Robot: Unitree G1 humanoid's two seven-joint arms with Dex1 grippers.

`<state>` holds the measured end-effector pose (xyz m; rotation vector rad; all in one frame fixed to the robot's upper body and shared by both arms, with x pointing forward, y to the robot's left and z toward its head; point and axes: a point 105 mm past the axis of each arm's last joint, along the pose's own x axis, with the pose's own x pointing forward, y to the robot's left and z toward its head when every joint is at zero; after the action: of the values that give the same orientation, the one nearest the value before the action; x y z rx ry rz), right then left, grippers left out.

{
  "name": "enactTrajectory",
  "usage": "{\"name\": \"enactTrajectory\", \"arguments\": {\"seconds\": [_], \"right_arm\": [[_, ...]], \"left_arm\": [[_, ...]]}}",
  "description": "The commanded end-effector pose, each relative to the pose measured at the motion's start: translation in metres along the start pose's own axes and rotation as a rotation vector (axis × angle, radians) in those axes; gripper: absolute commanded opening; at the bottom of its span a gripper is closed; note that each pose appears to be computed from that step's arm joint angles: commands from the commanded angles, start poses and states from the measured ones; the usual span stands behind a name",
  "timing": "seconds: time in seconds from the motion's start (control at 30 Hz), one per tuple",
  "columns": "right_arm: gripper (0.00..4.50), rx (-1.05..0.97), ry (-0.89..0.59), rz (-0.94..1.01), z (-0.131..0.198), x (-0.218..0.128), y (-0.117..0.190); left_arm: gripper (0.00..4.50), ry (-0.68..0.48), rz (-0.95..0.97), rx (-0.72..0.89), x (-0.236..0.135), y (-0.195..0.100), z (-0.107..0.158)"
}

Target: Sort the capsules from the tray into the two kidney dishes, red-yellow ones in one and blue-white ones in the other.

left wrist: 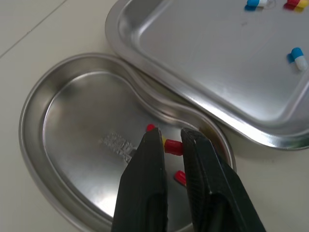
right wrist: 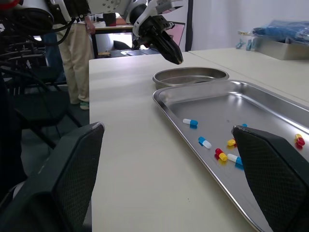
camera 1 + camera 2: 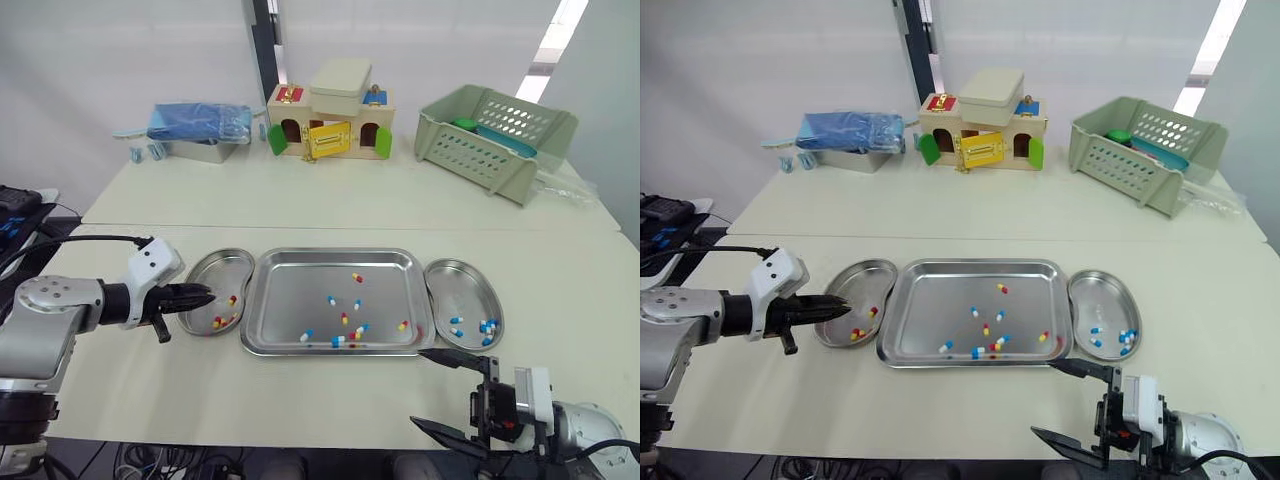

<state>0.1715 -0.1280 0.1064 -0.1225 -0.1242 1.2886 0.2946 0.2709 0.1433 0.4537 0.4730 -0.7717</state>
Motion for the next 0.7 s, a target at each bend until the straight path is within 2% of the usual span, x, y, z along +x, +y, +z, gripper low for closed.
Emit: {"name": "enactTrajectory", "arguments": {"seconds": [0.03,0.13,0.17,0.2,0.53,0.7], "right_arm": [[4.5,0.03,-0.008,0.021,-0.001,-0.004,0.0],[4.5,0.046,0.006,0.022,-0.005,-0.007,-0.002],[4.5,0.051,0.012,0.021,-0.006,-0.008,-0.002],[4.5,0.057,0.018,0.019,-0.007,-0.008,-0.002],[4.5,0.059,0.025,0.001,-0.005,-0.009,-0.007],[4.5,0.054,0.029,-0.008,-0.003,-0.011,-0.007]], "left_arm": [[0.37,-0.022,0.048,0.045,-0.006,0.004,0.009],[0.37,-0.033,0.068,0.037,-0.001,0.005,0.008],[0.94,-0.038,0.077,0.034,0.001,0.006,0.008],[1.13,-0.038,0.079,0.029,0.001,0.006,0.007],[4.35,-0.044,0.056,0.021,0.008,0.002,0.007],[4.43,-0.057,0.048,0.014,0.008,0.002,0.009]]}}
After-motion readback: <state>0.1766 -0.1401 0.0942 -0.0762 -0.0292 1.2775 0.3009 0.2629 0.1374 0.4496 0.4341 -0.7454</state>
